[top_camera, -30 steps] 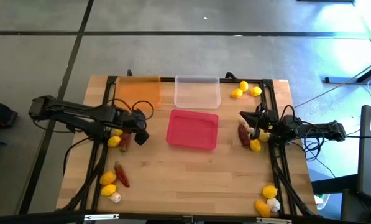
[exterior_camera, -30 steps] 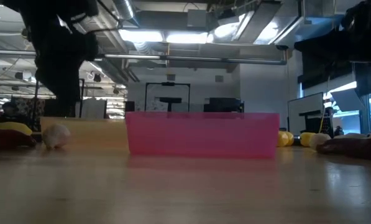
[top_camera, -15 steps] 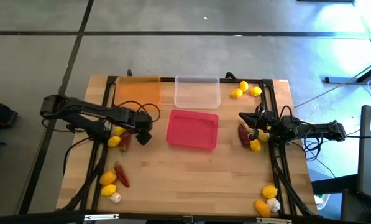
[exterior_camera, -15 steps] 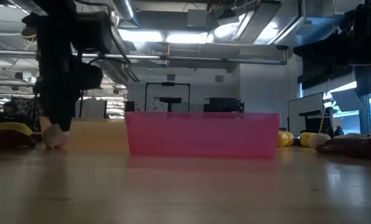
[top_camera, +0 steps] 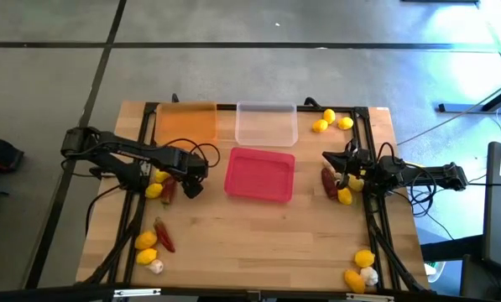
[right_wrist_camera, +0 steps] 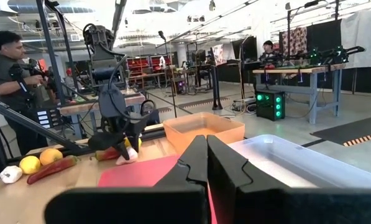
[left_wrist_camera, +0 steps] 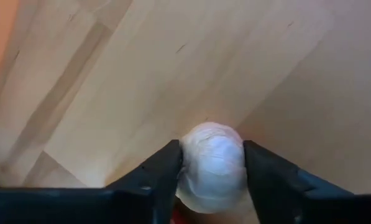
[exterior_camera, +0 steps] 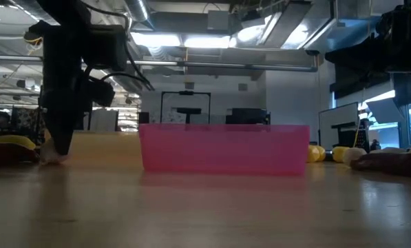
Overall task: Sort produce into baskets
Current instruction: Put the white garlic in the orange bin, then put the yellow lemon in the transparent bin
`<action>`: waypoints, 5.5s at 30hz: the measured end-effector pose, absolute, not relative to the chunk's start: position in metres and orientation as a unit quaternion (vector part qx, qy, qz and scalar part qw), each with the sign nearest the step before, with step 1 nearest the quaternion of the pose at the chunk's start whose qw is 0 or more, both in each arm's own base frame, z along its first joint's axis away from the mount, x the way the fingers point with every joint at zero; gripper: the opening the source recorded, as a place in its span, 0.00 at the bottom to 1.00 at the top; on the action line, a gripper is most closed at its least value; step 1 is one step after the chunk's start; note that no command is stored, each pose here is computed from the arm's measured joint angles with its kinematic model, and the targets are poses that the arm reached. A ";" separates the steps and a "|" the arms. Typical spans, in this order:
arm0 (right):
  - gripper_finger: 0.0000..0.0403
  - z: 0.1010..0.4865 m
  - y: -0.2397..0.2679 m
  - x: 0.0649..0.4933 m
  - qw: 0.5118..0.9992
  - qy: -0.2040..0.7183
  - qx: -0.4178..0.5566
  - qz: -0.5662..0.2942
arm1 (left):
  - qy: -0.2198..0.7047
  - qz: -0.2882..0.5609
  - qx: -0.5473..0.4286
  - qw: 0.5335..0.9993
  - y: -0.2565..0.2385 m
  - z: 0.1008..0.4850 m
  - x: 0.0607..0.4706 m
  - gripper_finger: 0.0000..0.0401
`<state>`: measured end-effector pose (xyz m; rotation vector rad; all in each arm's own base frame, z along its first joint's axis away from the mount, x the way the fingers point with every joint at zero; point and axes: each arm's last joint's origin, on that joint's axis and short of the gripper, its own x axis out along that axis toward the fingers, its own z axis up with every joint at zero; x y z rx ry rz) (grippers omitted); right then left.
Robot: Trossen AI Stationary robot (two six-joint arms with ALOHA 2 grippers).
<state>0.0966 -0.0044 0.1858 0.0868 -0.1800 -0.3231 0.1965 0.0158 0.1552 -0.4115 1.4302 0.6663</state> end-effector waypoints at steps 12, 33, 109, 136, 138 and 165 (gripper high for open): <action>0.02 0.186 -0.004 0.097 0.982 -0.089 0.043 -0.161 | 0.580 0.265 -0.169 0.751 0.016 0.205 0.200 0.32; 0.02 0.186 -0.004 0.097 0.982 -0.089 0.042 -0.161 | 0.354 0.478 -0.059 0.801 0.063 0.267 0.183 0.33; 0.02 0.280 -0.020 0.158 0.915 0.192 -0.074 -0.348 | 0.234 0.399 -0.012 0.887 0.048 0.302 0.184 0.51; 0.54 0.208 -0.184 0.221 0.626 0.743 -0.104 -0.213 | 0.230 0.388 -0.048 0.891 0.038 0.298 0.185 0.51; 0.58 0.201 -0.189 0.221 0.609 0.758 -0.127 -0.198 | 0.231 0.388 -0.047 0.891 0.038 0.298 0.185 0.51; 0.61 0.173 -0.203 0.240 0.624 0.750 -0.184 -0.119 | 0.235 0.386 -0.039 0.891 0.038 0.298 0.185 0.51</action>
